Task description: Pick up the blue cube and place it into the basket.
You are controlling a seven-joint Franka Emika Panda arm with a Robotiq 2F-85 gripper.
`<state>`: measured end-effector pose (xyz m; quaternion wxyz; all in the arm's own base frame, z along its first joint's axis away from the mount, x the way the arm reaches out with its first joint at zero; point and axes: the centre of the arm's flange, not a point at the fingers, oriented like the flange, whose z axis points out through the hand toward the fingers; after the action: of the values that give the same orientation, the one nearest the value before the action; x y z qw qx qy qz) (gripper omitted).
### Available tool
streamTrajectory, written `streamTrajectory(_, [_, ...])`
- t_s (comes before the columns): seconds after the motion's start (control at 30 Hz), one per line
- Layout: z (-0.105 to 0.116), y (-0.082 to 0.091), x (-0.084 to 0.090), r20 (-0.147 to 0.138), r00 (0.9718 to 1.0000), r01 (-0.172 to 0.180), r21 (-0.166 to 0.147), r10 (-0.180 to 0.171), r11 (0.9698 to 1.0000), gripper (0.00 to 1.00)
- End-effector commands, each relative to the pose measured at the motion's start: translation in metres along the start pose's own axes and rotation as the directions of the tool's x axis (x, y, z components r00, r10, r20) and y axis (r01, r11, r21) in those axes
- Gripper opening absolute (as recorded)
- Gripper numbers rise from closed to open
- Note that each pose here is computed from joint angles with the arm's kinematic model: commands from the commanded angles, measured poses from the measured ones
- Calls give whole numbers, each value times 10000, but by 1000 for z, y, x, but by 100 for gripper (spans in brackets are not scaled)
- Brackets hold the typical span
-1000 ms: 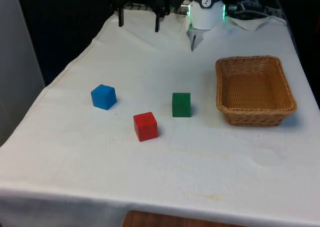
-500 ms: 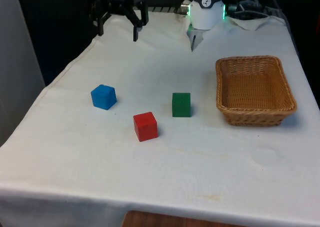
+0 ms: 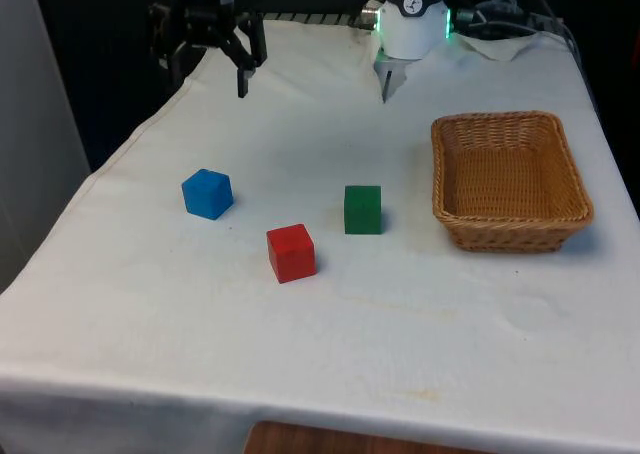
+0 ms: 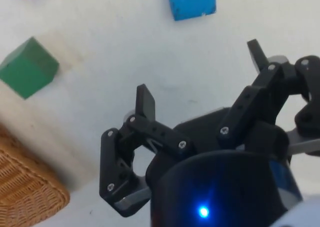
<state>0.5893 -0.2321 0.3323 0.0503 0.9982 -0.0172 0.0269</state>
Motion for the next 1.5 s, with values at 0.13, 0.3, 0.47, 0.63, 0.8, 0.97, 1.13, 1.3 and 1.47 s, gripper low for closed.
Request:
streamTrajectory(0.13, [11,13,0,-115,9999,-69,111,70,9999,100])
streamTrajectory(0.3, [22,22,-2,-199,9997,-154,126,156,9998,100])
streamTrajectory(0.47, [35,25,-2,-348,9990,-279,120,283,9995,100])
streamTrajectory(0.63, [44,25,-3,-311,9988,-371,51,373,9993,100])
streamTrajectory(0.8, [60,22,-2,-507,9976,-473,47,475,9989,100])
streamTrajectory(0.97, [67,23,-3,-395,9979,-521,-34,519,9986,100])
streamTrajectory(1.13, [80,22,-3,-596,9964,-613,-64,608,9981,100])
streamTrajectory(1.3, [90,20,-2,-632,9958,-669,-109,661,9977,100])
streamTrajectory(1.47, [102,18,-3,-639,9954,-725,-147,714,9973,100])
